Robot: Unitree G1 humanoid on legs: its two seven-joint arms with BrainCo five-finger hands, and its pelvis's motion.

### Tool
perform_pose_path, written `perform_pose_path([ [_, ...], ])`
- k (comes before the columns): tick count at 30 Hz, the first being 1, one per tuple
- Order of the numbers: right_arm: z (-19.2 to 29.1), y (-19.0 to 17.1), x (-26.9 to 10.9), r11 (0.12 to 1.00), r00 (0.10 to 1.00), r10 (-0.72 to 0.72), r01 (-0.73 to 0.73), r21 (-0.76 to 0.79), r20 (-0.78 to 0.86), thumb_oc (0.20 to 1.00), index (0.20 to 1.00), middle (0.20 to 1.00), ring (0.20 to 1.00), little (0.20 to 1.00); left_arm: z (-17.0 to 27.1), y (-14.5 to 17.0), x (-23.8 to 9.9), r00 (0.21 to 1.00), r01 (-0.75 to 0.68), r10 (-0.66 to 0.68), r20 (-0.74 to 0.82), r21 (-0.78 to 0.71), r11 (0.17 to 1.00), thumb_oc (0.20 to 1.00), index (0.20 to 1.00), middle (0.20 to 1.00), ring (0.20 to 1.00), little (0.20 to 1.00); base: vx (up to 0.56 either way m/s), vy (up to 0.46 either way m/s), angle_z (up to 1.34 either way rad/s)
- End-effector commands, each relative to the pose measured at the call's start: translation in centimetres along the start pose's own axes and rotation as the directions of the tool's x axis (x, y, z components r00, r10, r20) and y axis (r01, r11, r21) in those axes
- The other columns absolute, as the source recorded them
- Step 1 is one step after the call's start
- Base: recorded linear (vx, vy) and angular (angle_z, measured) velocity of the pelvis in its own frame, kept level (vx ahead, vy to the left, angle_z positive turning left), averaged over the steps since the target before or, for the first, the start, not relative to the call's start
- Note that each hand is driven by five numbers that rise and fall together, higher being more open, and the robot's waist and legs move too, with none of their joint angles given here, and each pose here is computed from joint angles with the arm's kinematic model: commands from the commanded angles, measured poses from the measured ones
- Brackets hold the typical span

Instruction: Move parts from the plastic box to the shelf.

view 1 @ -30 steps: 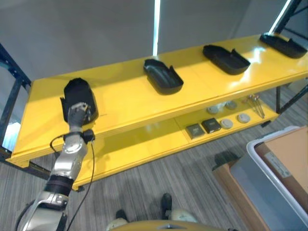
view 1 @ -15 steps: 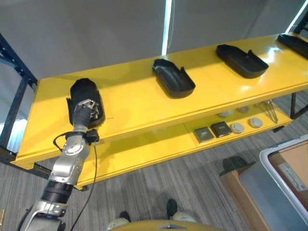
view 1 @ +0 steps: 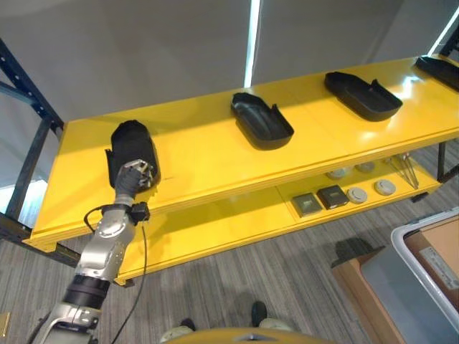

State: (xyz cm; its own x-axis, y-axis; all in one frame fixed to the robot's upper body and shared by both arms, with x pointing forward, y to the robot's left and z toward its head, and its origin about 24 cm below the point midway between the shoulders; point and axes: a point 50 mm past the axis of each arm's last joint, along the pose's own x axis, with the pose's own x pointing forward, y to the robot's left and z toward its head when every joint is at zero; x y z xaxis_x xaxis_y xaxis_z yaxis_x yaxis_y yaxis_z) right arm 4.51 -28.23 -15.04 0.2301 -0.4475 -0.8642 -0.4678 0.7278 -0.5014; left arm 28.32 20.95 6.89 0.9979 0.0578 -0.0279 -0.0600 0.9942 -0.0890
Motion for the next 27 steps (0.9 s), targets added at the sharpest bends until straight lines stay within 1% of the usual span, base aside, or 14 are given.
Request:
perform_pose_path([
  [1,-0.7,-0.1,0.1,1.000,0.999,-0.010,0.009,-0.019,-0.036,1.000,1.000,1.000,1.000,1.000,2.2,-1.1,0.1,0.989,0.079,-0.078,0.126,-0.002,0.997,0.200,0.200,0.200,0.200,0.200,0.00,0.000,0.00],
  [4,-0.7,0.0,0.0,1.000,0.999,-0.010,0.009,-0.021,-0.036,1.000,1.000,1.000,1.000,1.000,1.1,-0.9,-0.1,0.994,0.051,-0.051,0.101,-0.004,0.999,0.200,0.200,0.200,0.200,0.200,0.00,0.000,0.00],
  [11,-0.8,-0.1,0.1,1.000,0.999,-0.009,0.009,-0.020,-0.039,1.000,1.000,1.000,1.000,1.000,0.4,-0.4,0.0,0.996,0.004,-0.005,0.086,0.003,1.000,0.200,0.200,0.200,0.200,0.200,0.00,0.000,0.00],
  [17,-0.9,0.1,0.0,1.000,0.999,-0.006,0.005,-0.027,-0.039,1.000,1.000,1.000,1.000,1.000,-0.6,0.3,0.1,0.997,-0.067,0.066,0.051,0.007,0.998,0.200,0.200,0.200,0.200,0.200,0.00,0.000,0.00],
  [20,-1.0,0.1,0.0,0.999,0.999,-0.007,0.005,-0.040,-0.039,1.000,1.000,1.000,1.000,1.000,-1.9,0.9,0.3,0.991,-0.133,0.132,-0.006,-0.031,0.991,0.200,0.200,0.200,0.200,0.200,0.00,0.000,0.00],
  [22,-0.9,0.1,0.0,0.999,0.999,-0.007,0.005,-0.051,-0.034,1.000,1.000,1.000,1.000,1.000,-2.8,1.3,0.7,0.985,-0.173,0.172,-0.030,-0.019,0.985,0.200,0.200,0.200,0.200,0.200,0.00,0.000,0.00],
  [27,-0.7,0.0,0.1,0.998,1.000,-0.009,0.007,-0.059,-0.028,1.000,1.000,1.000,1.000,1.000,-3.5,1.5,1.0,0.975,-0.216,0.216,-0.054,-0.006,0.976,0.200,0.200,0.200,0.200,0.200,0.00,0.000,0.00],
])
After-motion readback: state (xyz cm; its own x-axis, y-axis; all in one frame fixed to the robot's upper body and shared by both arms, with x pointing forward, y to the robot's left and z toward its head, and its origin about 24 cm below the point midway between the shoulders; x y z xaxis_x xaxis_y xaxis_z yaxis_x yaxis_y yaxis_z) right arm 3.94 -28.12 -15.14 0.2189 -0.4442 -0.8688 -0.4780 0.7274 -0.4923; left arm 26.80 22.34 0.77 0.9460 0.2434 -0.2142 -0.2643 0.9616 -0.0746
